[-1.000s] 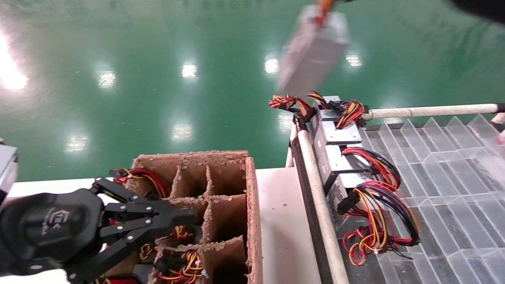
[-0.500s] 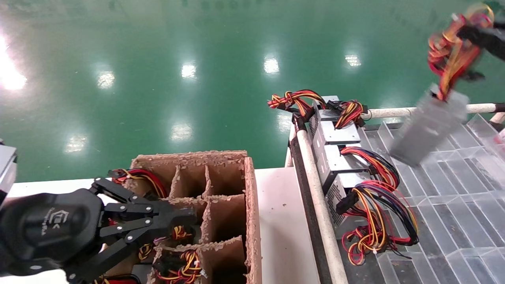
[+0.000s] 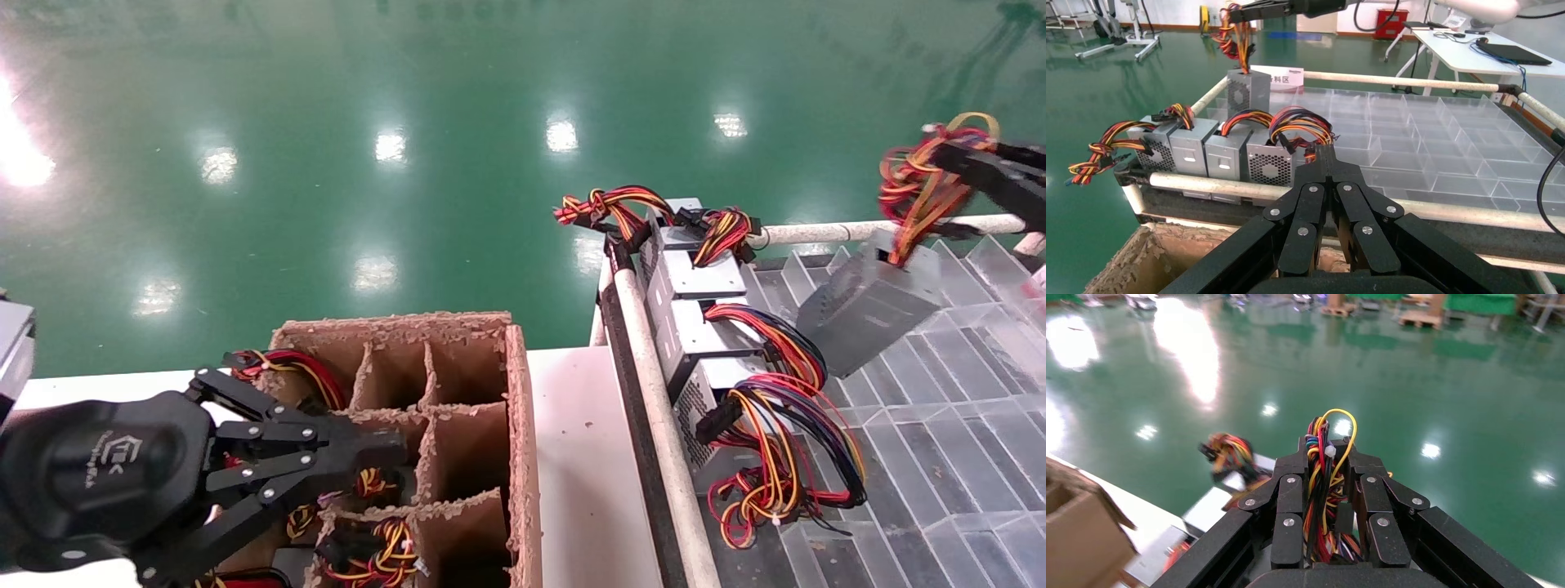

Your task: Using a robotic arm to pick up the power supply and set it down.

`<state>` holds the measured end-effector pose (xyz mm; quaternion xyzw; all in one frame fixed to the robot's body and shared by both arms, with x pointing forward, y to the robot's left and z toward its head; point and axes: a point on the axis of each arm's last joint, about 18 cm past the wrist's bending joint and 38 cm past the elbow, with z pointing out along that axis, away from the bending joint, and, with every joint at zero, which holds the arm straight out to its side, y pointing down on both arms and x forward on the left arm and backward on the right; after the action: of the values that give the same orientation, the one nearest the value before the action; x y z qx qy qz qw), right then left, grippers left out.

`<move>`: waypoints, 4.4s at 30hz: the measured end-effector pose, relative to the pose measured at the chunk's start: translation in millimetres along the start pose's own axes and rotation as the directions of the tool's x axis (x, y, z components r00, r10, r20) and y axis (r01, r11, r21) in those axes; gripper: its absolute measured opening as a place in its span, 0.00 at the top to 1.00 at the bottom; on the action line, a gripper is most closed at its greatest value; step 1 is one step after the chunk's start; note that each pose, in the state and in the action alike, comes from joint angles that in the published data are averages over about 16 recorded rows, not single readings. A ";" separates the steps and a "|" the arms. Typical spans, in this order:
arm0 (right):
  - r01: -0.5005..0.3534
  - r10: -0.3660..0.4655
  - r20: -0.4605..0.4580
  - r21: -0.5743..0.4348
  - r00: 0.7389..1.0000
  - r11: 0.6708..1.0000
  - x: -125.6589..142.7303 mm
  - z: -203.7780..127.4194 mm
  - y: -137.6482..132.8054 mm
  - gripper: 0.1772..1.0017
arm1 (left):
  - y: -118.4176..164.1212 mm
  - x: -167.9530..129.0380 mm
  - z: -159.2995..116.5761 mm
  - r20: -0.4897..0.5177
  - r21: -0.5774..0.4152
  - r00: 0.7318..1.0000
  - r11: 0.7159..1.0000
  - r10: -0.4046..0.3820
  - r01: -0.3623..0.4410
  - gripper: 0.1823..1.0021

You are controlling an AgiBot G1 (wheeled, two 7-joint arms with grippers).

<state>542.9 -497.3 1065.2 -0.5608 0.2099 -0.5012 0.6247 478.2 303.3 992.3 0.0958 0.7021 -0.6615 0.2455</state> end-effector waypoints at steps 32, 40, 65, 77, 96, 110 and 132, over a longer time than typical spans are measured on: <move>-0.012 0.010 0.166 0.015 0.986 1.000 -19.2 106.5 7.9 0.87 | 0.0 0.0 0.0 0.000 0.000 1.000 1.000 0.000 0.000 0.99; -0.027 0.026 0.135 0.004 0.990 1.000 -15.3 113.8 20.8 0.87 | 0.0 0.0 0.0 0.000 0.000 1.000 1.000 0.000 0.000 0.99; -0.013 0.013 -0.027 -0.023 1.000 1.000 -5.9 156.1 45.1 0.87 | 0.0 0.0 0.0 0.000 0.000 1.000 1.000 0.000 0.000 0.99; -0.006 0.008 0.049 -0.036 0.999 0.999 -15.7 147.3 47.3 0.87 | 0.0 0.0 0.0 0.000 0.000 1.000 1.000 0.000 0.000 0.99; 0.134 -0.110 0.191 -0.114 0.975 0.984 -23.5 132.9 25.1 0.62 | 0.0 0.0 0.0 0.000 0.000 1.000 1.000 0.000 0.000 0.99; 0.308 -0.273 0.241 -0.119 0.931 0.944 -22.5 133.8 -4.0 0.26 | 0.0 0.0 0.0 0.000 0.000 1.000 1.000 0.000 0.000 0.99; 0.284 -0.269 0.345 0.008 0.899 0.959 -59.0 121.5 -0.8 0.00 | 0.0 0.0 0.0 0.000 0.000 1.000 1.000 0.000 0.000 0.99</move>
<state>618.6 -386.8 1082.6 -0.6766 0.0269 -0.4750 0.5620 478.2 303.3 992.3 0.0958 0.7021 -0.6615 0.2455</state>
